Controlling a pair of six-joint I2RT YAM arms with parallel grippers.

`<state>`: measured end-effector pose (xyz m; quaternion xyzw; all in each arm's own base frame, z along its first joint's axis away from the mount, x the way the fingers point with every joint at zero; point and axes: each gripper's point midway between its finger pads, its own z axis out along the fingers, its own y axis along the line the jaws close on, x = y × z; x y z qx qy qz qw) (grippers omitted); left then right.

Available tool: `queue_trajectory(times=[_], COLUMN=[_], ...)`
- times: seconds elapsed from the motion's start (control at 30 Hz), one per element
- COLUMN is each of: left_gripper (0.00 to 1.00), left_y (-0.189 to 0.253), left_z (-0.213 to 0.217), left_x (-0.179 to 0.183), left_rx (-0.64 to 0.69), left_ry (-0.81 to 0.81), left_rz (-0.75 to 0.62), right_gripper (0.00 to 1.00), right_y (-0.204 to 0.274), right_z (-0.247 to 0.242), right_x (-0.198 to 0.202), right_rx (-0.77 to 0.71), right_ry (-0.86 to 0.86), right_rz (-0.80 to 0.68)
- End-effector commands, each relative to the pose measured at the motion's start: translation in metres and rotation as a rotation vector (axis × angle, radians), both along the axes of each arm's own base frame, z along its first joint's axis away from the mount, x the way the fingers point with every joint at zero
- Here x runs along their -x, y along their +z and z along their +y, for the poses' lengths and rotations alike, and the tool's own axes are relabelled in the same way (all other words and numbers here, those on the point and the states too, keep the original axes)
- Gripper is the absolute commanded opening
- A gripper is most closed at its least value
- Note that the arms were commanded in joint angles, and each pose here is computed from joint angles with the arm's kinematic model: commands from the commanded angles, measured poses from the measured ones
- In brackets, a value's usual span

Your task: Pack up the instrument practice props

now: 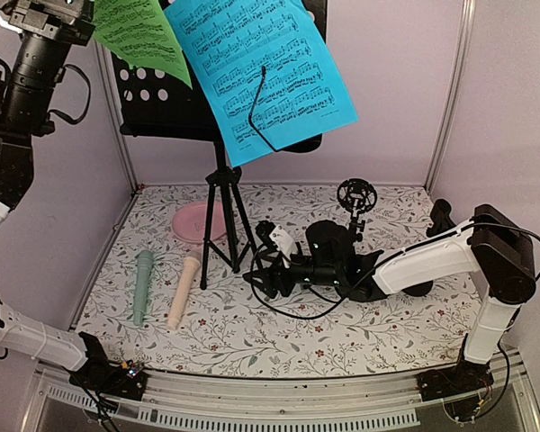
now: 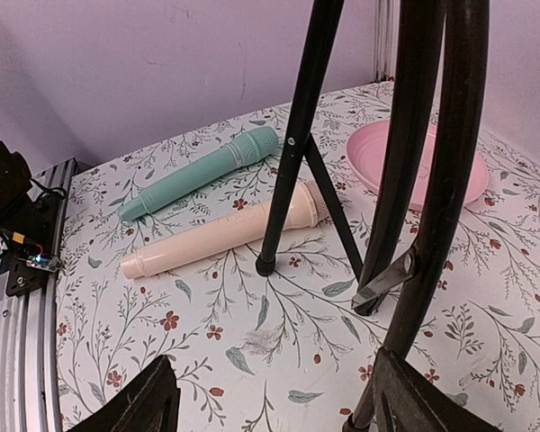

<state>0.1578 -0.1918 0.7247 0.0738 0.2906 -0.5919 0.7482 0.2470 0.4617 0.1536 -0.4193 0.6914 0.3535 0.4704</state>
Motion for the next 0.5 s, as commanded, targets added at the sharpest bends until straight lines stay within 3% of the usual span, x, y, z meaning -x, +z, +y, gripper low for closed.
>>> queue_trajectory(times=[0.0, 0.27, 0.47], left_gripper=[0.0, 0.0, 0.0], left_y=[0.011, 0.017, -0.023], left_z=[0.005, -0.003, -0.027], left_x=[0.018, 0.029, 0.019], left_rx=[-0.043, -0.11, -0.235], left_ry=[-0.024, -0.073, -0.132], left_rz=[-0.043, -0.06, 0.046], right_gripper=[0.75, 0.75, 0.75], right_y=[-0.004, -0.007, -0.004], right_z=[0.006, 0.008, 0.004], right_x=[0.001, 0.0, -0.002], right_rx=[0.015, 0.035, 0.043], right_ry=[0.005, 0.013, -0.002], right_rz=[-0.001, -0.024, -0.036])
